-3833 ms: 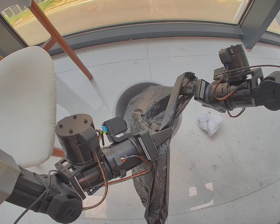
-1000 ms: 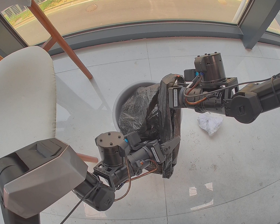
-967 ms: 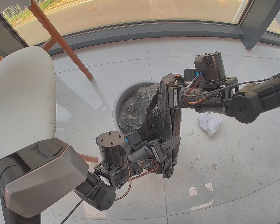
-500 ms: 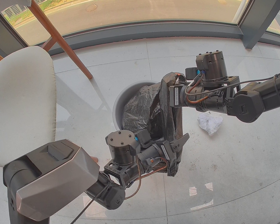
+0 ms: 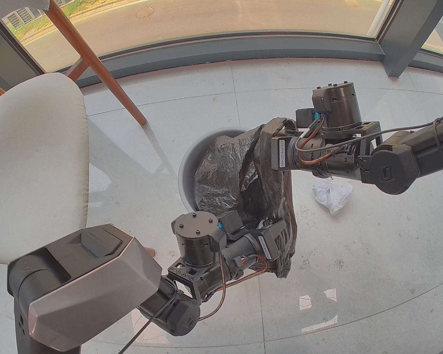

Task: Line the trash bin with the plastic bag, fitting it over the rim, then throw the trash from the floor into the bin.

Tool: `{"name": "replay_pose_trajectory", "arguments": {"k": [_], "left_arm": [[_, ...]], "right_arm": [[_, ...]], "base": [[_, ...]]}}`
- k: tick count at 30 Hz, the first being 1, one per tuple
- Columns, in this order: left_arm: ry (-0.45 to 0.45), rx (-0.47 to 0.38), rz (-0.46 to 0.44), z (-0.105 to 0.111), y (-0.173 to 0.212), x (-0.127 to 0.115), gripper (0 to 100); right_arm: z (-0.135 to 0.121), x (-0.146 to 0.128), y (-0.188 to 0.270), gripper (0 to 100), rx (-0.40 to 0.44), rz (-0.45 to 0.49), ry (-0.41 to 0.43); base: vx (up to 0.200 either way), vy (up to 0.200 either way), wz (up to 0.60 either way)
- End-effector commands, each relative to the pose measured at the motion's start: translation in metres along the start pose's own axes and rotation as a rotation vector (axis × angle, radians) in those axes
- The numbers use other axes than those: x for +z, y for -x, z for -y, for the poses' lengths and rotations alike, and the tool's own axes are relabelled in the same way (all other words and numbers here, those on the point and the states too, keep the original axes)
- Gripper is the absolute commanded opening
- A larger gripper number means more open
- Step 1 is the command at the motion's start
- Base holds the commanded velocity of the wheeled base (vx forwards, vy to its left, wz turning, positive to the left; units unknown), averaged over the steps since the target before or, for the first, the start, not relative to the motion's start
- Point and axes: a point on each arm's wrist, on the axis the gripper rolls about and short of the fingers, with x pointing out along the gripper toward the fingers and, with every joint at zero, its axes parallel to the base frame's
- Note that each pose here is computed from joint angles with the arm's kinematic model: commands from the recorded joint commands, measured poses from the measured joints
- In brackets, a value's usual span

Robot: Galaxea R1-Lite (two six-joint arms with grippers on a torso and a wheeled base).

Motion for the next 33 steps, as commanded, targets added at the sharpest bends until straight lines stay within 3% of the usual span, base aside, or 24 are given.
{"name": "replay_pose_trajectory", "arguments": {"k": [1, 6, 8, 9, 17, 26, 33], "left_arm": [[0.022, -0.028, 0.067, 0.011, 0.008, 0.024, 0], [0.066, -0.069, 0.184, 0.026, 0.028, 0.074, 0], [0.065, -0.065, 0.194, 0.025, 0.031, 0.079, 0], [0.061, -0.041, 0.219, 0.020, 0.041, 0.095, 0], [0.074, -0.054, 0.292, 0.016, 0.070, 0.143, 0], [0.102, -0.073, 0.325, 0.018, 0.074, 0.163, 0], [0.143, -0.142, 0.299, 0.022, 0.070, 0.167, 0]], "right_arm": [[0.013, 0.011, 0.005, 0, -0.023, 0.022, -0.004], [0.029, 0.015, 0.005, 0, -0.037, 0.021, -0.013], [0.030, 0.015, 0.005, 0, -0.040, 0.020, -0.011], [0.037, 0.016, 0.006, 0, -0.052, 0.021, 0.006], [0.040, 0.025, 0.001, 0, 0.021, 0.039, 0.111], [0.047, 0.045, -0.029, 0, 0.027, 0.118, 0.202], [0.087, 0.041, -0.048, 0, 0.018, 0.099, 0.358]], "base": [[0.000, 0.000, 0.00], [0.000, 0.000, 0.00], [0.000, 0.000, 0.00], [0.000, 0.000, 0.00], [0.000, 0.000, 0.00], [0.000, 0.000, 0.00], [0.000, 0.000, 0.00]]}}
